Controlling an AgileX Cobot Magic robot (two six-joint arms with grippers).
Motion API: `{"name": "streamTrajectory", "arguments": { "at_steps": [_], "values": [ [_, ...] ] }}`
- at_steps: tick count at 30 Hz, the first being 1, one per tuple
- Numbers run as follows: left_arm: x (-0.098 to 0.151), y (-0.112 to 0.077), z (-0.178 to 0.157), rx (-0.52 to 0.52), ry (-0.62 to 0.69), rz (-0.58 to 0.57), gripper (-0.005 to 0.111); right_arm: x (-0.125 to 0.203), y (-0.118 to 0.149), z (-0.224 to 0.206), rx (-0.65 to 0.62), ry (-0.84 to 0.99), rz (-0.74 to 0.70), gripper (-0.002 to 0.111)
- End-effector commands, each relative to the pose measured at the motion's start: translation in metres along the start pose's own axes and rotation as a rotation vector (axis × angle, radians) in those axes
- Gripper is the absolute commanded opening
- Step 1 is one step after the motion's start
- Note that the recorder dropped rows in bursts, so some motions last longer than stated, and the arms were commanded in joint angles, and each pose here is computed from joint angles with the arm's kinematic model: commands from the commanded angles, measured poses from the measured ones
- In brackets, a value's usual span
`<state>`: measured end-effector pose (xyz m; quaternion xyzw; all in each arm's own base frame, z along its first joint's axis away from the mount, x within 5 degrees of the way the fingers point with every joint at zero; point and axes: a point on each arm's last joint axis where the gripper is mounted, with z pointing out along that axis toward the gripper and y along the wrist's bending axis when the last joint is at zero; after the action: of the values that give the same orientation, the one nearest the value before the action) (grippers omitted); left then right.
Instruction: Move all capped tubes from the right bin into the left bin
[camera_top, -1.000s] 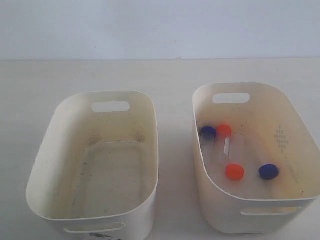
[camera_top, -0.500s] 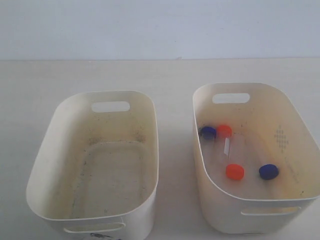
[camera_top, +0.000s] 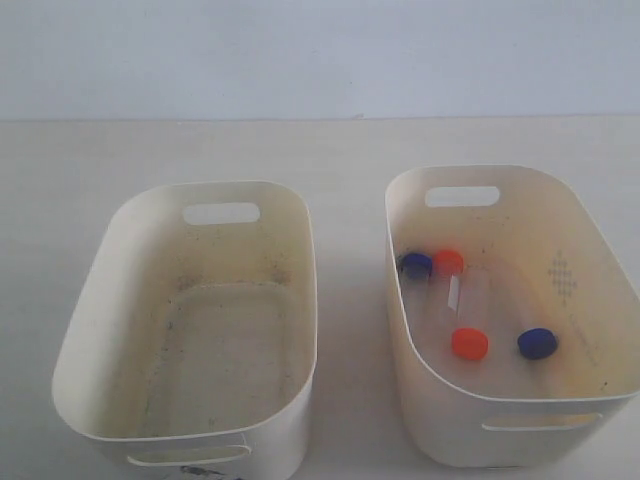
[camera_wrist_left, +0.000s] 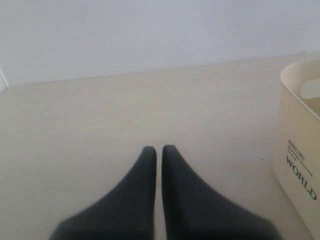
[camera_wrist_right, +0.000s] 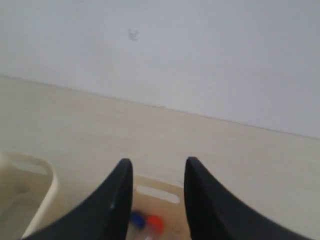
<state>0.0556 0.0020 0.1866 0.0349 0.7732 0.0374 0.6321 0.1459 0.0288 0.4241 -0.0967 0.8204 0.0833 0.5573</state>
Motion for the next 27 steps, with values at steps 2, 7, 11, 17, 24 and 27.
{"name": "streamTrajectory", "arguments": {
  "at_steps": [2,7,11,17,24,27],
  "values": [
    [-0.003,0.000,0.000,0.001,-0.020,-0.018,0.004,0.004,0.017,0.052,-0.112,0.281,0.086,0.036],
    [-0.003,0.000,0.000,0.001,-0.020,-0.018,0.004,0.023,0.019,0.107,-0.039,0.518,0.117,0.036],
    [-0.003,0.000,0.000,0.001,-0.020,-0.018,0.004,0.037,0.019,0.142,-0.008,0.662,0.182,0.036],
    [-0.003,0.000,0.000,0.001,-0.020,-0.018,0.004,0.052,0.020,0.168,0.018,0.752,0.238,0.036],
    [-0.003,0.000,0.000,0.001,-0.020,-0.018,0.004,0.059,0.023,0.180,0.022,0.787,0.311,0.007],
    [-0.003,0.000,0.000,0.001,-0.020,-0.018,0.004,0.063,0.021,0.183,0.073,0.803,0.365,0.007]
  ]
}}
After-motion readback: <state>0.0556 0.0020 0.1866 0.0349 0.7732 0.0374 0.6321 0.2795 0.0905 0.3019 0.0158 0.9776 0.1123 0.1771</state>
